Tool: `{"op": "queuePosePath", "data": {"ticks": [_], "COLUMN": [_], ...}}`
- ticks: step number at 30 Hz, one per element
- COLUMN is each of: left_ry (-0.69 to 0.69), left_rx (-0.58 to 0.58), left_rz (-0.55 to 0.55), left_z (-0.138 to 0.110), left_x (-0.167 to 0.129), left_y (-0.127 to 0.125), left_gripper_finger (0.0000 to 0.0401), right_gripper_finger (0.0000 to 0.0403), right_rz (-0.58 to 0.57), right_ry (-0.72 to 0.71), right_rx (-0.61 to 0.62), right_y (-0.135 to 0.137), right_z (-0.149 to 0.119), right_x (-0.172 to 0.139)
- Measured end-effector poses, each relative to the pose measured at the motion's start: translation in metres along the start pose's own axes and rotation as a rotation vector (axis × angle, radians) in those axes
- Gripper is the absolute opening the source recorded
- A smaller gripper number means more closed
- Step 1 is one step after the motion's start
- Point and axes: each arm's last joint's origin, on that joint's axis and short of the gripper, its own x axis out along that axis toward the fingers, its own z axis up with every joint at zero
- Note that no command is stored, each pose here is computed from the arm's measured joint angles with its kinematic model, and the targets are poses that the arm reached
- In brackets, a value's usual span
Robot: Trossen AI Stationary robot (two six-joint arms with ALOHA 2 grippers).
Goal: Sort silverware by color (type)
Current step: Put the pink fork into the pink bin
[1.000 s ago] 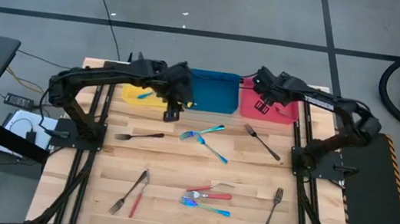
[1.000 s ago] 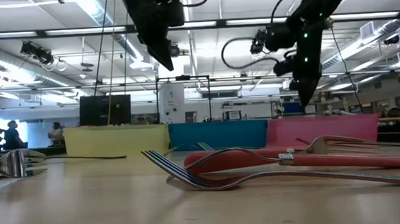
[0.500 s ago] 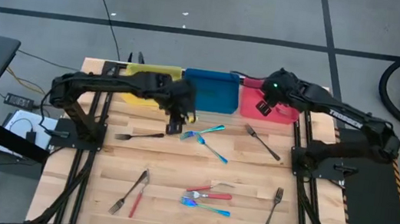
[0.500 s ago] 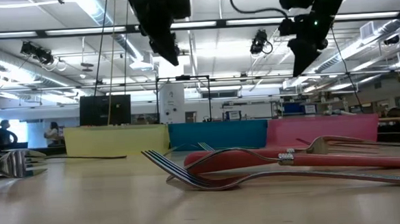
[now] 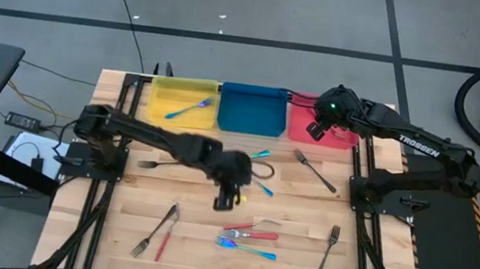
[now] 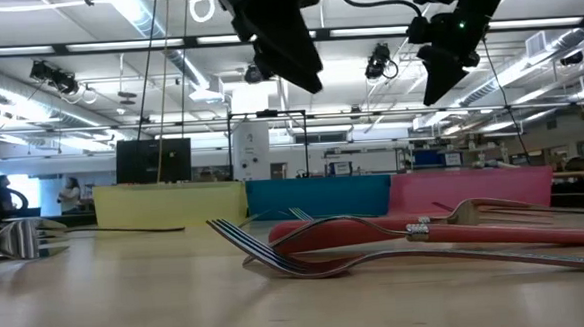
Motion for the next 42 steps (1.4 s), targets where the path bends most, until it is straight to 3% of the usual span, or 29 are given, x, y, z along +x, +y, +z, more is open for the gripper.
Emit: {"op": "queuePosePath", "data": {"ticks": [7, 17, 42], "left_ry": [-0.042, -0.042, 0.037], "left_rx": [-0.003, -0.084, -0.057], "left_rz": [-0.033, -0.033, -0.035], "left_z": [-0.004, -0.012, -0.038], "left_x": [0.046, 0.089, 0.135], "left_y": [-0.028, -0.031, -0.043], "left_gripper_finger": [0.0165, 0.0165, 0.0164], "right_gripper_finger": [0.0137, 0.0137, 0.0137], "right_rz": [0.002, 0.003, 0.014], "right_ry": [-0.007, -0.006, 0.0], "right_rx": [0.027, 0.057, 0.164], "right_y": [0.001, 0.001, 0.003], "right_z": [0.001, 0.001, 0.0], "right_x": [0.0, 0.0, -0.001]}}
